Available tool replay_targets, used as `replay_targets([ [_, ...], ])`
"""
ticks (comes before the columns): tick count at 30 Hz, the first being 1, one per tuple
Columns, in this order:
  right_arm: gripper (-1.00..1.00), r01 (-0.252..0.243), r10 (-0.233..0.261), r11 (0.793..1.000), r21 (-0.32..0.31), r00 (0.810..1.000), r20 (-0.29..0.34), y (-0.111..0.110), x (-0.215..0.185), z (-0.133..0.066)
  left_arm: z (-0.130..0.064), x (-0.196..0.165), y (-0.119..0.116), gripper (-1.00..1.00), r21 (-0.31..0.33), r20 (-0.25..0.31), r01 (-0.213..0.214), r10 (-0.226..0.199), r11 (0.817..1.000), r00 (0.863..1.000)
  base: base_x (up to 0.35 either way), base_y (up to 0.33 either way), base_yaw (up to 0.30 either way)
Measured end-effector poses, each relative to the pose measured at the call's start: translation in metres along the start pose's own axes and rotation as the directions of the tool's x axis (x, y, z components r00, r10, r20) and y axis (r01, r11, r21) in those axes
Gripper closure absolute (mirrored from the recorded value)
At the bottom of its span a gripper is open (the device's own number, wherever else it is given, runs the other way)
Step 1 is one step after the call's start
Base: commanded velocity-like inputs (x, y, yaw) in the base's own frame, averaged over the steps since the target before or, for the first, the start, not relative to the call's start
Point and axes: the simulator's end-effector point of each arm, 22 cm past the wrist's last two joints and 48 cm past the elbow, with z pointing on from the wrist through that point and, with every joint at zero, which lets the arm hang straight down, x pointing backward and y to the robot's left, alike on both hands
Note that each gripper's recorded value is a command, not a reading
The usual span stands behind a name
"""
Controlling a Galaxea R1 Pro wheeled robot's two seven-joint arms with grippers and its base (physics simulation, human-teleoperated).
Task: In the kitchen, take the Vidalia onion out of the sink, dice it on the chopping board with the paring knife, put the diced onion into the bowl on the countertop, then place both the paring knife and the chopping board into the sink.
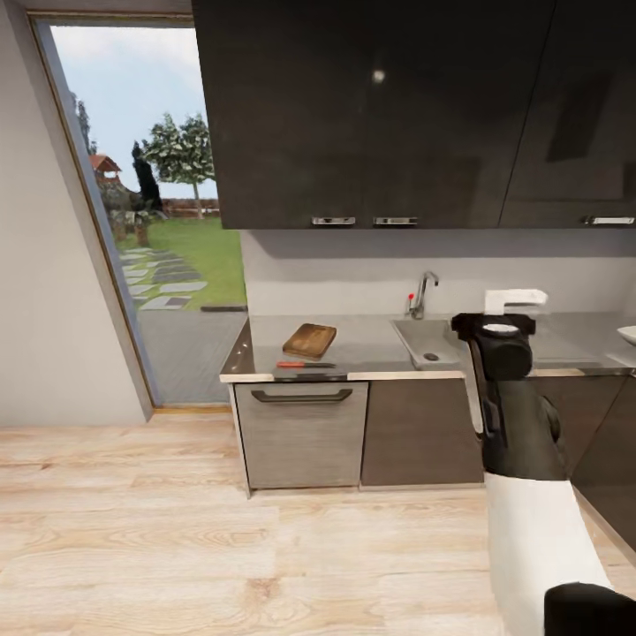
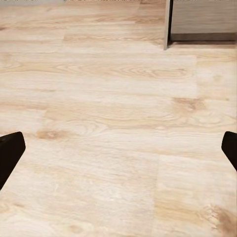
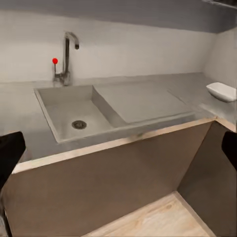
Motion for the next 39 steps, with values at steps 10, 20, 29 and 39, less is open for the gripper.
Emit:
replay_targets([
  [10,-1.0,0.127,-0.143,0.988,-0.091,0.97,-0.199,0.06,-0.029,0.072,0.0,0.001,0.001,-1.0,-0.001,-0.004,-0.001,0.001,1.0,1.0,0.247,0.0,0.0],
  [20,-1.0,0.057,-0.164,0.912,-0.406,0.959,-0.232,0.125,-0.017,0.063,0.0,0.004,0.001,-1.0,-0.002,-0.019,-0.004,0.004,1.0,1.0,0.323,0.0,0.0],
  [29,-1.0,0.006,-0.165,0.841,-0.54,0.955,-0.245,0.134,-0.01,0.059,0.0,0.005,0.002,-1.0,-0.004,-0.024,-0.004,0.004,1.0,1.0,0.308,0.082,0.0],
  [39,-1.0,0.002,-0.172,0.824,-0.566,0.954,-0.247,0.139,-0.008,0.056,0.001,0.005,0.009,-1.0,-0.031,-0.025,0.011,-0.012,0.999,1.0,0.275,0.187,0.0],
])
